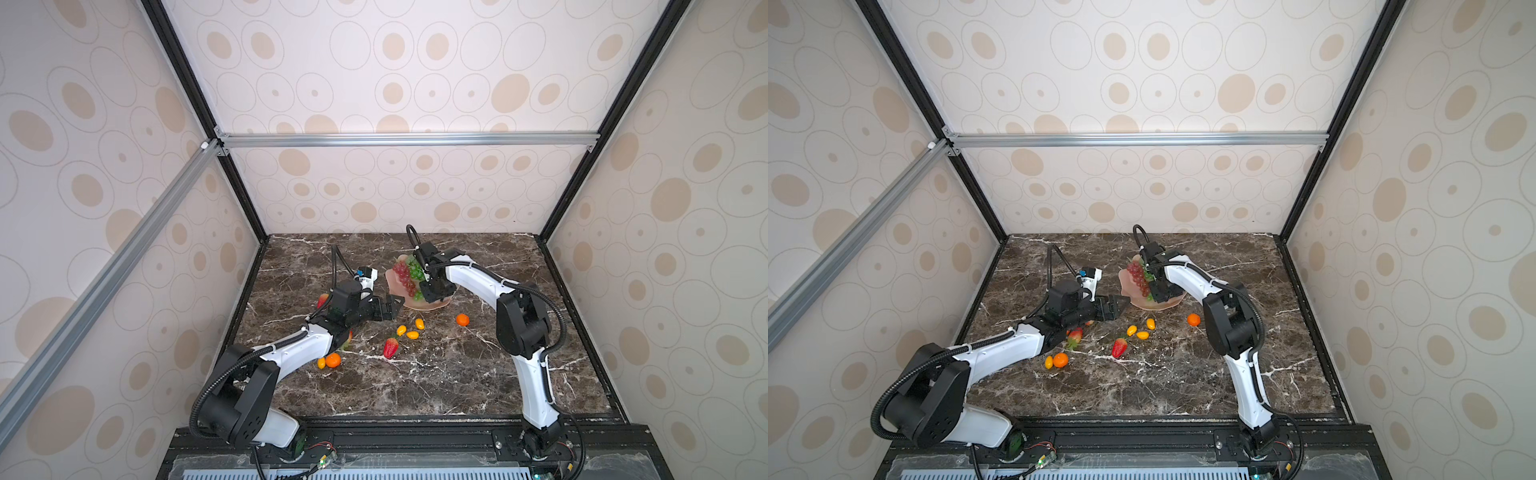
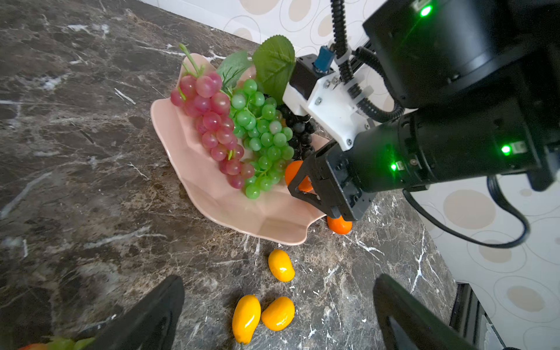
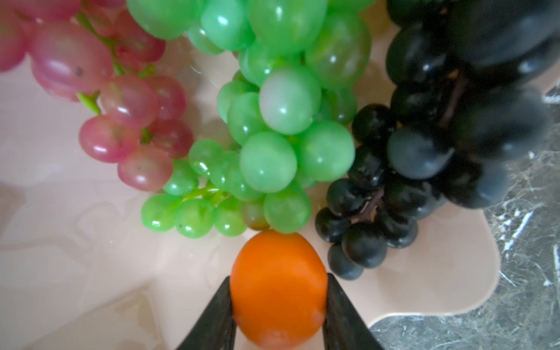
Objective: Place and organize the fake fruits in the fruit bowl
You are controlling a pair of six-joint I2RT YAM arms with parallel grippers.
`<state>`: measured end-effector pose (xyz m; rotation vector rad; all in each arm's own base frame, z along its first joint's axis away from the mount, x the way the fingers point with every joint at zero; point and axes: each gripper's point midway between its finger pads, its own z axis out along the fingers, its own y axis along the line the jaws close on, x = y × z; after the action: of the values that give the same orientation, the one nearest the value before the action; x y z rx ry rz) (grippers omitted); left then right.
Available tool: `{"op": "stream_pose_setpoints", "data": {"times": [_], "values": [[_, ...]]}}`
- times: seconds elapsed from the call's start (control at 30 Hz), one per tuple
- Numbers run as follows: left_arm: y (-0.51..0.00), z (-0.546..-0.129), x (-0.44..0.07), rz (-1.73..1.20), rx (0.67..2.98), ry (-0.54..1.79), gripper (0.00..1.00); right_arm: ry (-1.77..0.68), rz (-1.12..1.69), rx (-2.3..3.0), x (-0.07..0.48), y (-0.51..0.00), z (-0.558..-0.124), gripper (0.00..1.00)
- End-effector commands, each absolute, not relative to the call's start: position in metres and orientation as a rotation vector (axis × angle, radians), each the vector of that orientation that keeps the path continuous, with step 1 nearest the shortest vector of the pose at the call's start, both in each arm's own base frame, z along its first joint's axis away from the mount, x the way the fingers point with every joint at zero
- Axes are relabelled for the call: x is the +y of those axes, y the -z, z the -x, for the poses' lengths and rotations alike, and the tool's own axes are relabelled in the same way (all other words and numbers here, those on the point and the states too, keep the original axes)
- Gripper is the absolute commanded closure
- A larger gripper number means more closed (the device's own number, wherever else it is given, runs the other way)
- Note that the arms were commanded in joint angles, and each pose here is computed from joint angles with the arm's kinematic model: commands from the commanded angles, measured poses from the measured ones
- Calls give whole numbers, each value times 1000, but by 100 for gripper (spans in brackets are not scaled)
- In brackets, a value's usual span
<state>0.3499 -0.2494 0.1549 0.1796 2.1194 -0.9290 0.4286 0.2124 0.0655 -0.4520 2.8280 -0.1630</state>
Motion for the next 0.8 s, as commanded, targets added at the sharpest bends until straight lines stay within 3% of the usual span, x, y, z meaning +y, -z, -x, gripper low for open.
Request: {"op": "stream_pose_setpoints", "data": {"times": [0.0,0.17,0.47,0.77], "values": [[-177,-356,-260,-196,2054,977,2,201,465,2845,206,-64,-430,52],[-173,-357,-258,-186,2068,964,2,184,460,2843,207,-66,-431,46],[-170,-354,-255,-181,2074,953,2,138,444,2808,209,-90,-431,44],[-190,-336,-274,-273,1987,965,2,-164,430,2608,217,-150,-400,40]]}}
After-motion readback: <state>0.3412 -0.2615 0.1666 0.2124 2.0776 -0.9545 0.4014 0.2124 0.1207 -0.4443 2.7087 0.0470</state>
